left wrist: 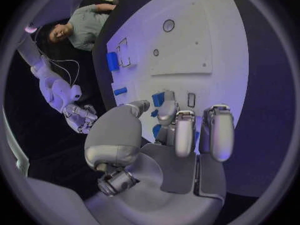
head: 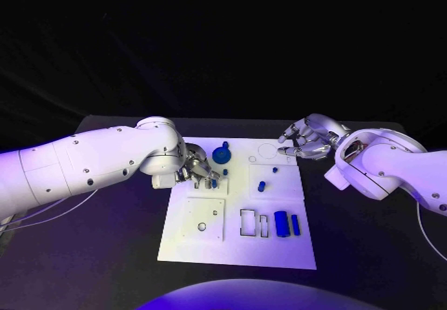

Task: Assemble the parts on the task board

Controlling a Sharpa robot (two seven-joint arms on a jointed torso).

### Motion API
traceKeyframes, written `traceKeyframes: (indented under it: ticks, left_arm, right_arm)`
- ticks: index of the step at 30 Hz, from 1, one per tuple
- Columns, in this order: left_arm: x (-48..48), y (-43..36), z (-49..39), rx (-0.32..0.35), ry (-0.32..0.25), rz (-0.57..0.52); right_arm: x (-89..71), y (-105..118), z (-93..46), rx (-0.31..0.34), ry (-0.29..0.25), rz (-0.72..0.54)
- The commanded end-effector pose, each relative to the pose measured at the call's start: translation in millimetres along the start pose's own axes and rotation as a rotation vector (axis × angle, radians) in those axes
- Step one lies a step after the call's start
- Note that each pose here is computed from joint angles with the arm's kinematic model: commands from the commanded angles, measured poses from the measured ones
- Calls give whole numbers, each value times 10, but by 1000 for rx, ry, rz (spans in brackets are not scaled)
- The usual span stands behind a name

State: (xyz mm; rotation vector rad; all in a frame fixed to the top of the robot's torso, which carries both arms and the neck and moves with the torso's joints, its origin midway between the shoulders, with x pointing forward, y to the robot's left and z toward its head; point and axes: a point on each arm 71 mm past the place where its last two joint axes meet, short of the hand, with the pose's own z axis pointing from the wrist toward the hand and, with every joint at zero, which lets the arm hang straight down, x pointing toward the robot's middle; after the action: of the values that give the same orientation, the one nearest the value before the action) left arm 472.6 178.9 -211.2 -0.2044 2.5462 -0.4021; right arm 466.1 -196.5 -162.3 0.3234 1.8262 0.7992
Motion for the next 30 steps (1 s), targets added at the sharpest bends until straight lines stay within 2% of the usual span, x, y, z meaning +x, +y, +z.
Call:
traceKeyframes:
  ticks: [1,30]
  left_arm:
    - [16,-25,1,2,18,14]
    - [33,-52,30,1,26,19]
  right_arm:
    - [17,2,1,-3,16,-14]
    - [25,-9,4,3,21,-15]
